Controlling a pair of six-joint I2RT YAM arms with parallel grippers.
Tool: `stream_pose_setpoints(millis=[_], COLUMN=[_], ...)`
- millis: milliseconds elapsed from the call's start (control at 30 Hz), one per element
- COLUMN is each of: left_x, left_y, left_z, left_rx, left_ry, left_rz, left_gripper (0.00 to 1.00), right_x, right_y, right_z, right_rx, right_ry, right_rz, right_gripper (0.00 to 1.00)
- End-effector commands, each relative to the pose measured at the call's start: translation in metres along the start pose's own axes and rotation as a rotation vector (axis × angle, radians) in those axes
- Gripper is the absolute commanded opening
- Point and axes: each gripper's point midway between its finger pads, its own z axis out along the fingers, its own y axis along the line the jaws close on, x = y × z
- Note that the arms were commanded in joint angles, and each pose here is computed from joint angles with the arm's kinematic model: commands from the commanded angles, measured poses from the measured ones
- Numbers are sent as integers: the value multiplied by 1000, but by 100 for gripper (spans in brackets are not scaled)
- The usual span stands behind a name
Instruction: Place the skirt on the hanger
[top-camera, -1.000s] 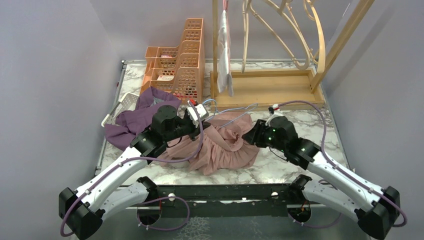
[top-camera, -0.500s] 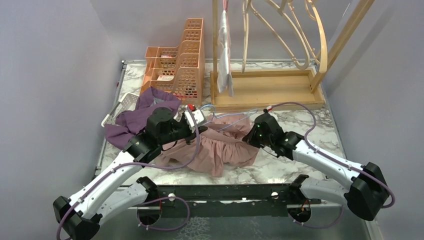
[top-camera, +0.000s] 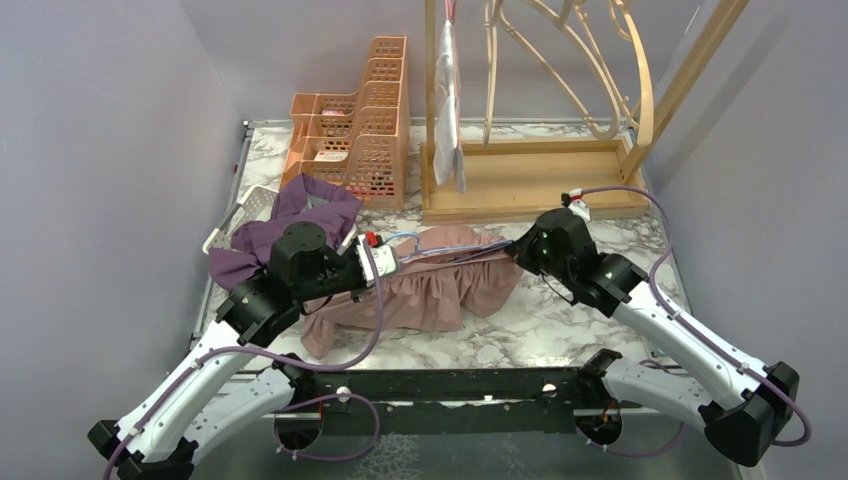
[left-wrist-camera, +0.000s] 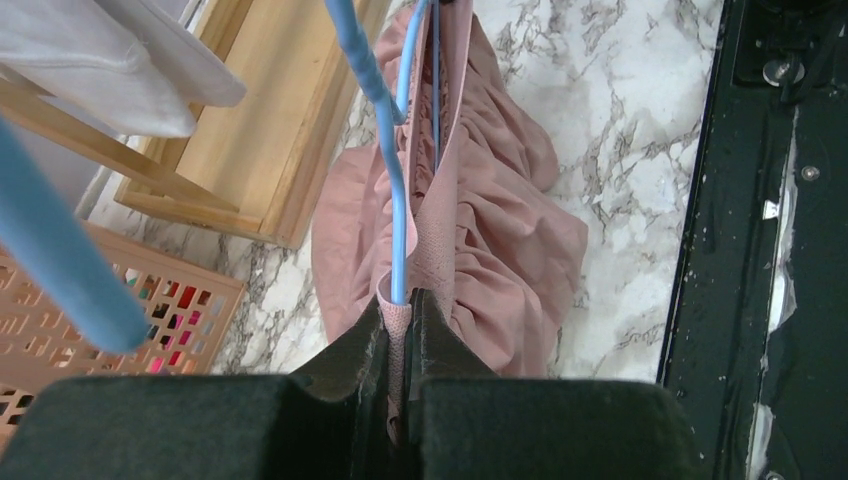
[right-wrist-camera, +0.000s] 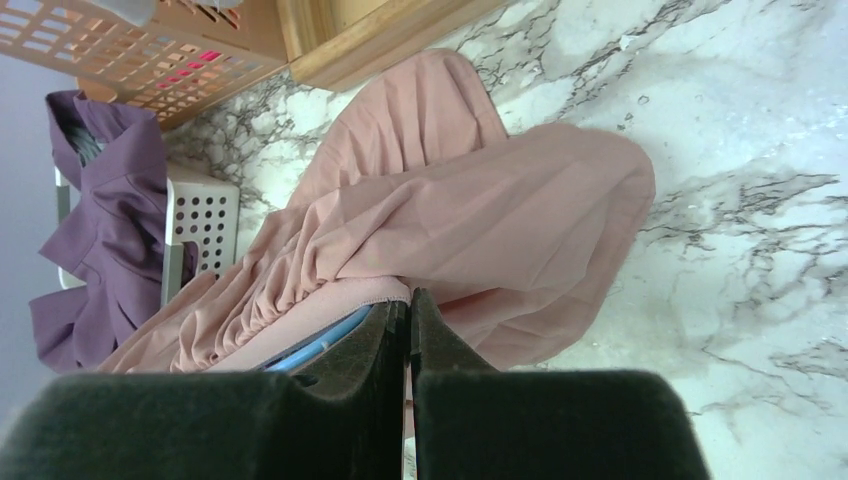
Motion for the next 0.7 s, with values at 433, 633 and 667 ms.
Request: stream_pose_setpoints(millis=[433, 633, 667], left_x=[32, 16, 13], left_y=[5, -1, -2], left_z=[-10, 13, 17], left_rx=[16, 100, 114], left_ry=[235, 180, 165], left_rz=[23, -68, -78], left_gripper=[0, 0, 0], right_x=[-40, -13, -9], right_y=[-24, 57, 66], right_z=[-17, -32, -36], right_rx=[165, -306, -362], right_ry=[-72, 72, 96], right_rz=[-249, -403, -410], right_gripper=[10, 3, 2])
